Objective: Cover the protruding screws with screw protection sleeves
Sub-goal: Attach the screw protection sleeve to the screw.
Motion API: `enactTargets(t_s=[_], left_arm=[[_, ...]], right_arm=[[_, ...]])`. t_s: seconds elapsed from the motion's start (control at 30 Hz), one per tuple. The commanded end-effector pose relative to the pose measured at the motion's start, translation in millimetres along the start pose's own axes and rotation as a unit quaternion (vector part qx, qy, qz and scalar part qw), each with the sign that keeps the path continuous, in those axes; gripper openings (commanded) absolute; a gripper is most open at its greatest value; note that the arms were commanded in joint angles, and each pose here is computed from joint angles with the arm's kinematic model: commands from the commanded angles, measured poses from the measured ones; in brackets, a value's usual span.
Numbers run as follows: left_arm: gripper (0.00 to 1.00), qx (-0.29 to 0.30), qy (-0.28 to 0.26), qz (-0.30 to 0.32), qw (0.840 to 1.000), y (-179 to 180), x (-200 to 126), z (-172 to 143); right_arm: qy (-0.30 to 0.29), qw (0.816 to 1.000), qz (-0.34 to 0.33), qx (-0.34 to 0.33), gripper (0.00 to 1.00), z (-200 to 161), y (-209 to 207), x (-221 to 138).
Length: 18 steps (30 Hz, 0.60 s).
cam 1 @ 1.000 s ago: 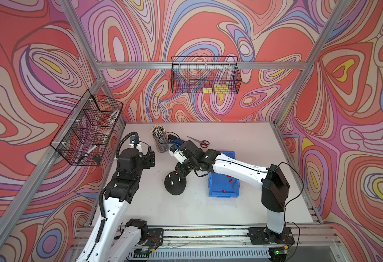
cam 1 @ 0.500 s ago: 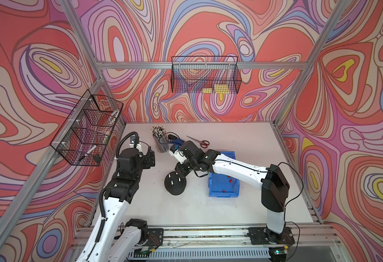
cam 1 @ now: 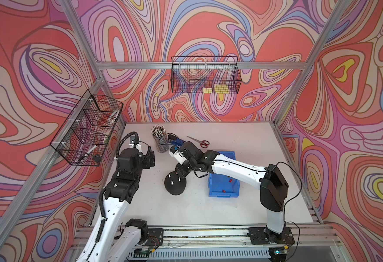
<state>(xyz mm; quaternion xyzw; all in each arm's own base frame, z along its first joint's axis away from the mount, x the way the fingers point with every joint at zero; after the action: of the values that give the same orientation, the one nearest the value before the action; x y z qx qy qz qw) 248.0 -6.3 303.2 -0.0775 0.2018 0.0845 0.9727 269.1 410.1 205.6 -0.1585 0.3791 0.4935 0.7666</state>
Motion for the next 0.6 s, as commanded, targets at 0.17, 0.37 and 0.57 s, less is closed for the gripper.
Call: enactTargets(t_s=[0.17,0.37,0.57], left_arm=[[0.97,-0.015,0.003,-0.069,0.997,-16,0,4],[0.92,-0.028,0.032,-0.210,0.977,-52,-7,18],[0.91,-0.028,0.049,-0.295,0.954,-91,-11,34]], right_arm=[[-0.055,0.997,-0.059,-0.005,0.22,39,-2,-55],[0.015,0.981,-0.188,0.042,0.22,-13,-20,-110],[0.128,0.946,-0.276,0.111,0.22,-81,-32,-133]])
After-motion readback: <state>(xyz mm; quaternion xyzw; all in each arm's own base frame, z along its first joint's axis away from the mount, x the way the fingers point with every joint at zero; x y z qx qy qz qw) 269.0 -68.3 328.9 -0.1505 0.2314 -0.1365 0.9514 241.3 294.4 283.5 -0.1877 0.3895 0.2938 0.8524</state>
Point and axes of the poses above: each gripper's point midway between its finger pads, its own x axis out along the fingers, its own y axis along the line the jaws close on, z = x × y, the point moved 6 cm from there along -x, back along the fingers, and after that the axes turned 11 degrees about -x, right-handed, at the moved point
